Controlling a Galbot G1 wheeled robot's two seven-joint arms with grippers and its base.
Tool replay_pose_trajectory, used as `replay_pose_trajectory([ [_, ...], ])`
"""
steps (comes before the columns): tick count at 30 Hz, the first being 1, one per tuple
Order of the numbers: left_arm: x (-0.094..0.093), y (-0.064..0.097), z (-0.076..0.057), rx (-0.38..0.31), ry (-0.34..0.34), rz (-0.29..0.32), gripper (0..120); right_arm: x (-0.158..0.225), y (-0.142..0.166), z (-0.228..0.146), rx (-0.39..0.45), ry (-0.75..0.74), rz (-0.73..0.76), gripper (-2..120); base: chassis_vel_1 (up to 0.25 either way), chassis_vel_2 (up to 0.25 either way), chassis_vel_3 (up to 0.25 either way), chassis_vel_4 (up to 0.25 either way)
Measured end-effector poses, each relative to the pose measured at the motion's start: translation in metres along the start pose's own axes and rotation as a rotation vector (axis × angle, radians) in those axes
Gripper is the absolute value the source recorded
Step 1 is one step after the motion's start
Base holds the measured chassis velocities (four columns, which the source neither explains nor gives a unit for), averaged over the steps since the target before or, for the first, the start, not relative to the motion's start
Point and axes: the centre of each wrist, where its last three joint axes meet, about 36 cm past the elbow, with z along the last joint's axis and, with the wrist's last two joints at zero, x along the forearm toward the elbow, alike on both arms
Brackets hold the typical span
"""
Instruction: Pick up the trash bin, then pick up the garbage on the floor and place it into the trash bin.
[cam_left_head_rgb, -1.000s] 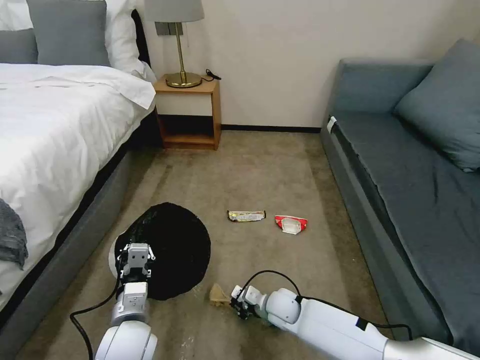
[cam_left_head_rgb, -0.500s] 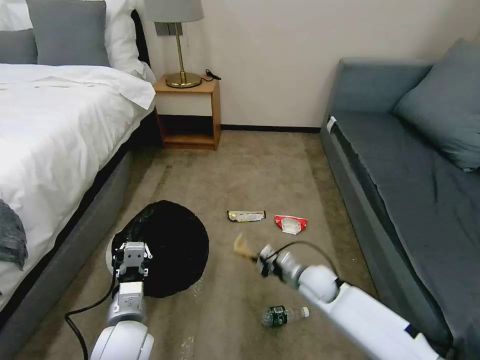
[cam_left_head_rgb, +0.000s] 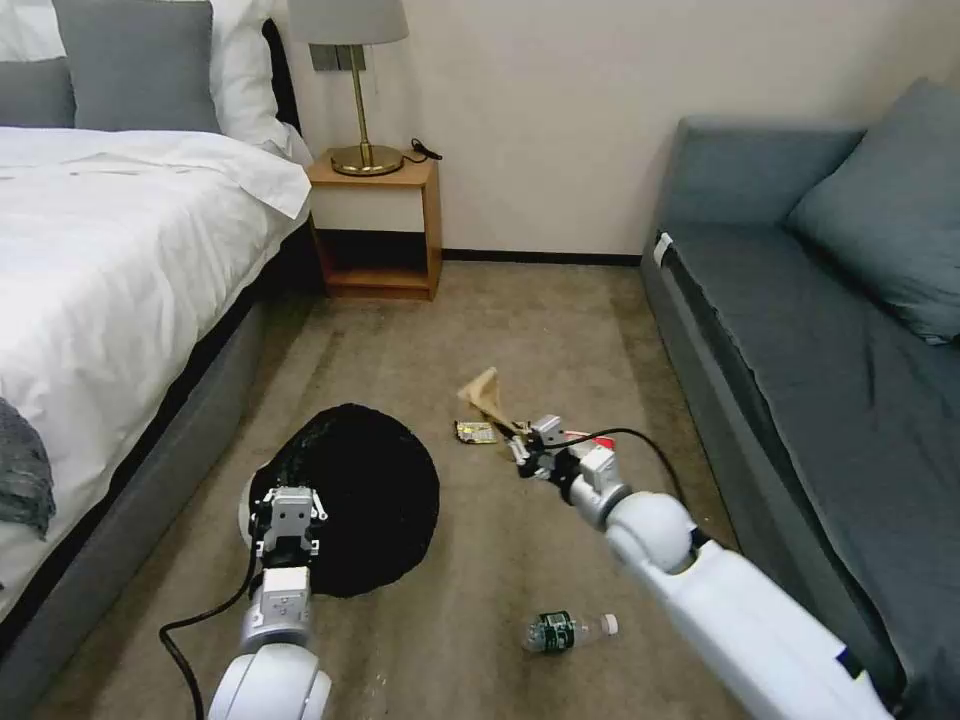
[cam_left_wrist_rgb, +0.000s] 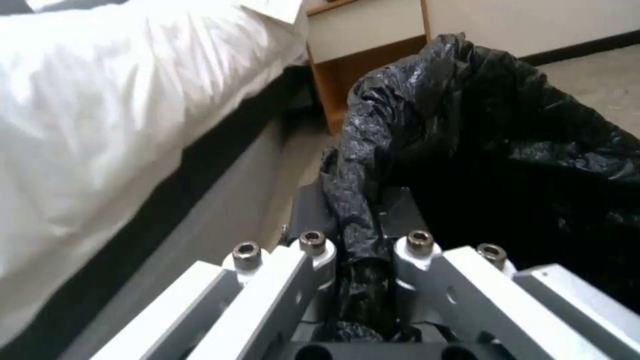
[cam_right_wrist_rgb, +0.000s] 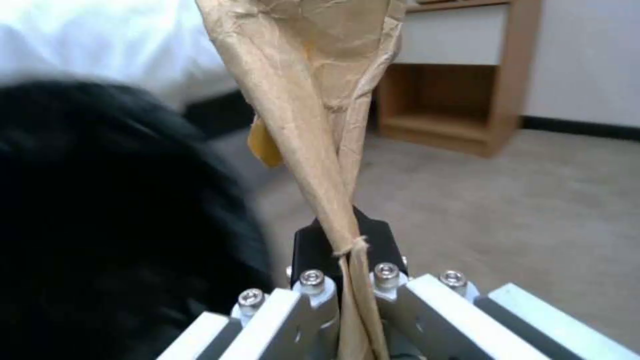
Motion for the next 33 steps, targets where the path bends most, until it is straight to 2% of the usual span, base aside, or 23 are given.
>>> replay_pose_trajectory([
  [2, 0.0, -0.001, 0.0, 0.005, 0.001, 0.002, 4, -0.001, 0.006, 0.0, -0.017, -0.007, -0.009, 0, 0.0, 0.0, 0.0, 0.0],
  [4, 0.0, -0.007, -0.002, 0.023, 0.002, 0.013, 4, -0.003, 0.024, -0.002, -0.063, -0.028, -0.04, 0, 0.0, 0.0, 0.0, 0.0],
  [10, -0.002, -0.013, -0.003, 0.037, 0.0, 0.022, 4, 0.001, 0.045, -0.007, -0.089, -0.044, -0.086, 0, 0.0, 0.0, 0.0, 0.0],
  [15, -0.001, -0.018, -0.003, 0.049, 0.004, 0.032, 4, 0.001, 0.054, -0.003, -0.096, -0.03, -0.108, 0, 0.0, 0.0, 0.0, 0.0],
  [21, 0.011, -0.032, -0.014, 0.082, 0.01, 0.071, 4, -0.012, 0.059, 0.027, -0.069, 0.02, -0.097, 0, 0.0, 0.0, 0.0, 0.0],
  [26, 0.013, -0.034, -0.014, 0.081, 0.01, 0.078, 4, -0.014, 0.058, 0.033, -0.057, 0.027, -0.083, 0, 0.0, 0.0, 0.0, 0.0],
  [28, 0.014, -0.036, -0.014, 0.078, 0.01, 0.08, 4, -0.016, 0.057, 0.04, -0.04, 0.034, -0.06, 4, 0.0, 0.0, 0.0, 0.0],
  [29, 0.015, -0.037, -0.014, 0.075, 0.01, 0.081, 4, -0.016, 0.055, 0.046, -0.026, 0.043, -0.036, 14, 0.0, 0.0, 0.0, 0.0],
  [30, 0.015, -0.037, -0.014, 0.075, 0.01, 0.081, 4, -0.016, 0.055, 0.046, -0.026, 0.043, -0.036, 14, 0.0, 0.0, 0.0, 0.0],
  [33, 0.017, -0.037, -0.013, 0.071, 0.013, 0.082, 4, -0.011, 0.05, 0.057, 0.02, 0.062, 0.009, 25, 0.0, 0.0, 0.0, 0.0],
])
